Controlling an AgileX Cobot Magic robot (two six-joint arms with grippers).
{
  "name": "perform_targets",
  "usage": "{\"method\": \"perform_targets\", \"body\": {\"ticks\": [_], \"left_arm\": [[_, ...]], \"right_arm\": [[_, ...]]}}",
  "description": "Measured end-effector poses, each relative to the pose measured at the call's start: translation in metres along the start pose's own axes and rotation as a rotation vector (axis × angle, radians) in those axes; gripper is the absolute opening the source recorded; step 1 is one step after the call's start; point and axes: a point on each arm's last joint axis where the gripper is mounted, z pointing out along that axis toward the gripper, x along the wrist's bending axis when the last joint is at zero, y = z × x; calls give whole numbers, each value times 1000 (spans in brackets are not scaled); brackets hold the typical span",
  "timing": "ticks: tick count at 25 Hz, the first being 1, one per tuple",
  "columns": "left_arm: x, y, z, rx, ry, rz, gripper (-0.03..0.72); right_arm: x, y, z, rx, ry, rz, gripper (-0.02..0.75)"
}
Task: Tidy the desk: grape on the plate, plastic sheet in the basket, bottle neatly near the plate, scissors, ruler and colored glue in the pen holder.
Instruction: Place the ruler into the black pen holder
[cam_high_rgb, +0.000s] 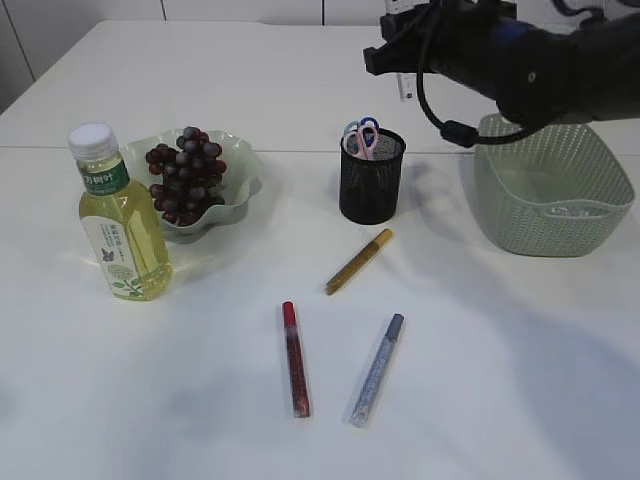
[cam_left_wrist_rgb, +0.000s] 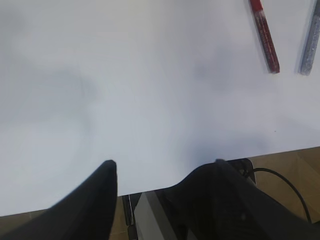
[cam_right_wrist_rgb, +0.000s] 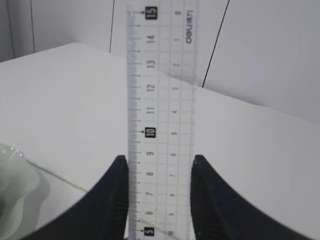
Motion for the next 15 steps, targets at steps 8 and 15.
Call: {"method": "perform_targets", "body": {"ticks": [8, 15], "left_arm": [[2, 2, 0, -23, 17, 8, 435], [2, 3, 0, -29, 25, 11, 435]], "right_arm": [[9, -25, 20, -42, 17, 6, 286], [13, -31, 38, -53, 27, -9, 286]]}}
